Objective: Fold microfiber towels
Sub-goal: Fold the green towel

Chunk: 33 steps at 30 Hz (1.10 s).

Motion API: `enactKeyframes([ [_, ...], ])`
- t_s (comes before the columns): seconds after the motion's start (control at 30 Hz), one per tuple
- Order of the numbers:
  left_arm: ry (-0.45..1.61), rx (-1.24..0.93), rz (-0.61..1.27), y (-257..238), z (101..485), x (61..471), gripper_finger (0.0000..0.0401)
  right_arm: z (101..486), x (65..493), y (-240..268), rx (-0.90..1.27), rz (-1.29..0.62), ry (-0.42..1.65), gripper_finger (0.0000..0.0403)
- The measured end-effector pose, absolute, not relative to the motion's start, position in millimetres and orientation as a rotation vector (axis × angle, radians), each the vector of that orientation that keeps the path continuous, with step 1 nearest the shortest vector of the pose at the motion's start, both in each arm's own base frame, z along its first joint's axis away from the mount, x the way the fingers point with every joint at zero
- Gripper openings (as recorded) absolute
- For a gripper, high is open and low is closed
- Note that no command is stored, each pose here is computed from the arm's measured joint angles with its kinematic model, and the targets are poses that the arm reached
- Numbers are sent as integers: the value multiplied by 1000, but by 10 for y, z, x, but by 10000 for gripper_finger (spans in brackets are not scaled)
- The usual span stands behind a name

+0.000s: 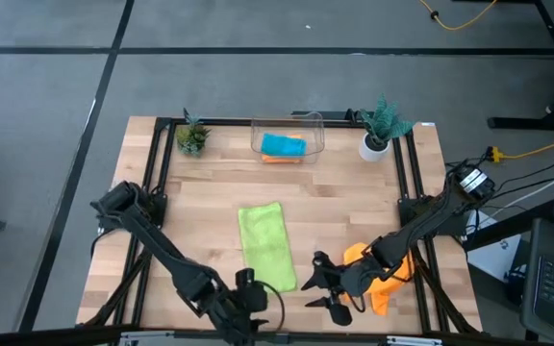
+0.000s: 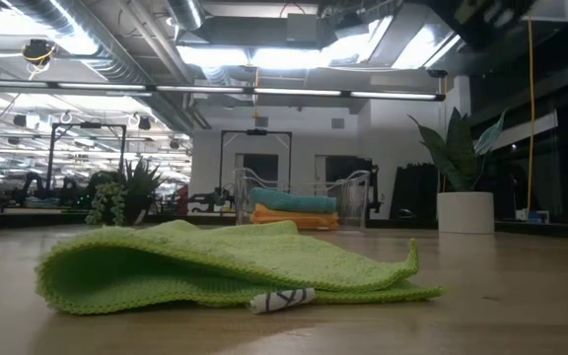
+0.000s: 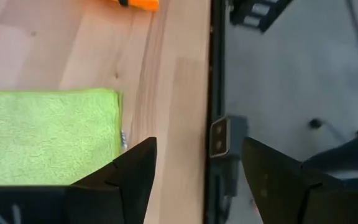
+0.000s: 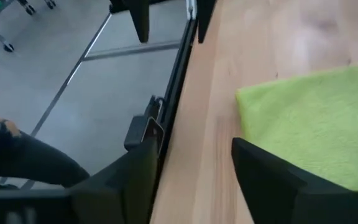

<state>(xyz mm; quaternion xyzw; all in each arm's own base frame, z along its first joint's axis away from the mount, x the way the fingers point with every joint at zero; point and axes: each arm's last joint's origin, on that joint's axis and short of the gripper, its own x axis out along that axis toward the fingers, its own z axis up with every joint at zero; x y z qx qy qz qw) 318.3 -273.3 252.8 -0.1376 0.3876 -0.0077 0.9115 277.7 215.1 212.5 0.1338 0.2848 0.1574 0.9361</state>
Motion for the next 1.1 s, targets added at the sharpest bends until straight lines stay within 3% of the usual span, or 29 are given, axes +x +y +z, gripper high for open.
enactKeyframes([
  [0.27, 880, -238, 28, -2810, 2130, 3270, 227, 1689, 2901, 2200, 194, 276, 666, 286],
  [0.67, 969, -131, 98, -2833, 1693, 3315, 220, 1177, 3101, 2080, 82, 203, 733, 269],
  [0.9, 950, -103, 144, -2834, 1596, 3334, 220, 1101, 3105, 2091, 7, 227, 738, 268],
  [1.1, 952, -96, 146, -2831, 1592, 3333, 220, 1258, 3196, 2212, -102, 272, 656, 268],
])
